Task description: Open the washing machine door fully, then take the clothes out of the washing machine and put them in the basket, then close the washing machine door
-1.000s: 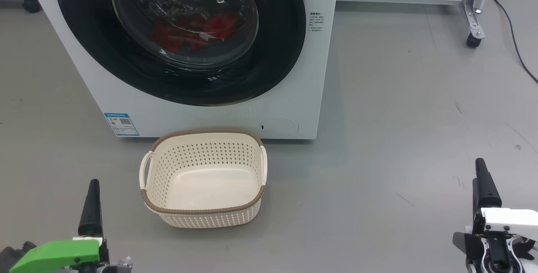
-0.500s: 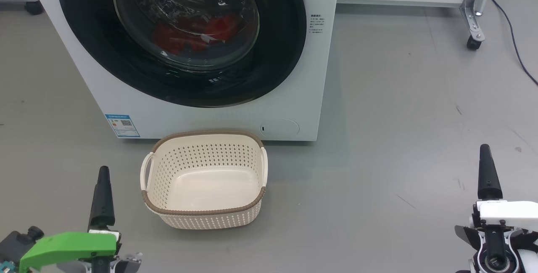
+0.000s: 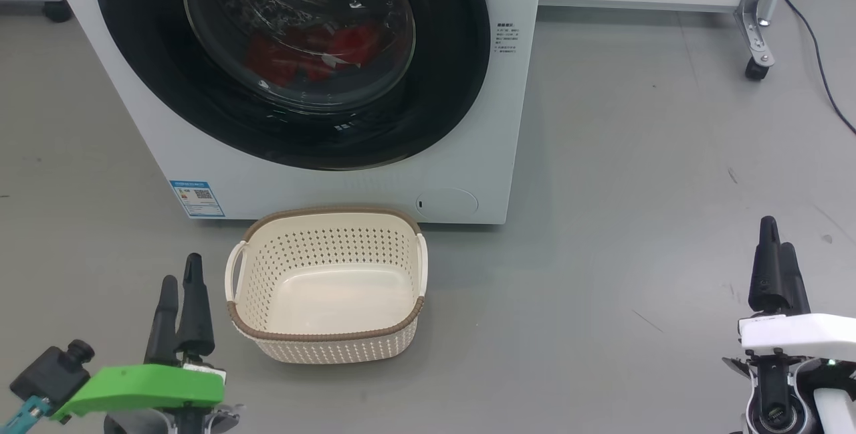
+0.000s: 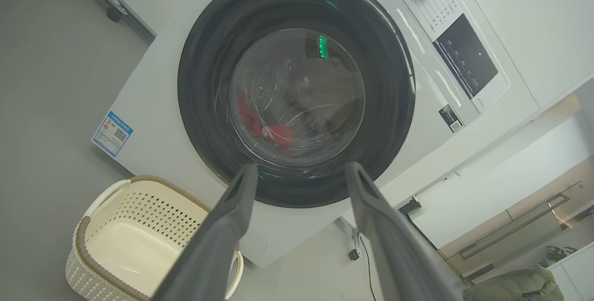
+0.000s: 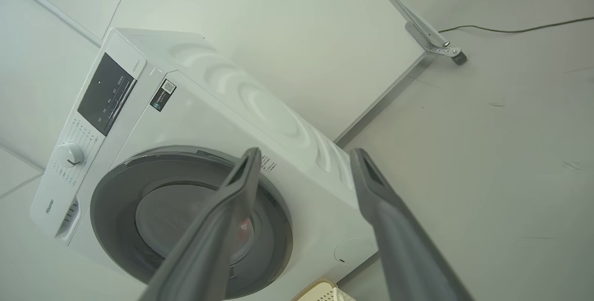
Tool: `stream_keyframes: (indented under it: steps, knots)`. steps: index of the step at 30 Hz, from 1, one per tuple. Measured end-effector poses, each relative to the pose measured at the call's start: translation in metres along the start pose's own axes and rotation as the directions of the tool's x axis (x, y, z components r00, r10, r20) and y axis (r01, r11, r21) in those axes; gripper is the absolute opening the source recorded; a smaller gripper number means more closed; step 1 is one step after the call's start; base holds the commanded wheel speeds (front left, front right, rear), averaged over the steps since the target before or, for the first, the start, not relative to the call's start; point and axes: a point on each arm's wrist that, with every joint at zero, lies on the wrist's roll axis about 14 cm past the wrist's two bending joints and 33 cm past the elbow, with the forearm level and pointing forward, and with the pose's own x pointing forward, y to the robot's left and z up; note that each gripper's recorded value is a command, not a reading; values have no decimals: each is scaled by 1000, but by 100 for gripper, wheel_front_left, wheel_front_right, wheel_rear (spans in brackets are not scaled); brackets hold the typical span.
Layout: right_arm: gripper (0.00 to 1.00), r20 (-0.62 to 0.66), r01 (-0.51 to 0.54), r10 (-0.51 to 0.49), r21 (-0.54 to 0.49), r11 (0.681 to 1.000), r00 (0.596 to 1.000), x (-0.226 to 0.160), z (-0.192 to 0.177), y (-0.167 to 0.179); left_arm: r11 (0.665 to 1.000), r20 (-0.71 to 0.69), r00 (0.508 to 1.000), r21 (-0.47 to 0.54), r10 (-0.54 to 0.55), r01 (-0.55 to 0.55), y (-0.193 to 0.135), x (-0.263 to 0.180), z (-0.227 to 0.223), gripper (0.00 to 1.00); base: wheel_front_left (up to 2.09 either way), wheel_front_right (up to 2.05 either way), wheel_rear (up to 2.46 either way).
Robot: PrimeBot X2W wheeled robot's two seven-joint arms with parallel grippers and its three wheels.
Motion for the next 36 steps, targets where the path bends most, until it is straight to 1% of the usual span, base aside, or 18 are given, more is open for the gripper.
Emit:
stream_keyframes:
  steps: [5, 8, 11, 12, 16, 20, 23, 25, 30, 33, 36]
  knots:
    - [100, -6, -15, 15, -88, 996, 1000, -1, -3, 4, 994, -19, 1000, 107, -22, 24, -4, -2, -6, 100, 0, 0, 0]
    - [100, -14, -10, 9, -119, 993, 1000, -4, -7, 2, 985, -28, 999, 172, -30, 34, -4, -3, -9, 100, 0, 0, 0]
    - [100, -28, -28, 23, -179, 983, 999, -5, -12, 5, 971, -35, 999, 235, -41, 48, -6, -3, -11, 100, 0, 0, 0]
    - [100, -28, -28, 23, -179, 983, 999, -5, -12, 5, 971, -35, 999, 235, -41, 48, -6, -3, -11, 100, 0, 0, 0]
    - [100, -39, -41, 32, -267, 963, 999, -6, -14, 6, 940, -47, 997, 333, -58, 70, -8, -4, -14, 100, 0, 0, 0]
    - [100, -53, -55, 39, -346, 937, 998, -8, -19, 6, 893, -78, 995, 439, -70, 97, -10, -4, -21, 100, 0, 0, 0]
    - [100, -53, -52, 34, -388, 920, 998, -9, -20, 5, 860, -81, 994, 500, -76, 107, -11, -4, -24, 100, 0, 0, 0]
    - [100, -52, -49, 30, -421, 906, 998, -9, -21, 4, 829, -96, 992, 545, -81, 121, -12, -5, -28, 100, 0, 0, 0]
    - [100, -60, -59, 34, -489, 870, 998, -11, -26, 4, 771, -130, 988, 620, -81, 145, -10, -8, -40, 100, 0, 0, 0]
    - [100, -70, -72, 41, -532, 844, 997, -12, -29, 4, 727, -151, 985, 666, -83, 164, -10, -10, -47, 100, 0, 0, 0]
    - [100, -87, -76, 34, -552, 830, 996, -13, -33, 2, 713, -159, 985, 682, -68, 159, -6, -11, -50, 100, 0, 0, 0]
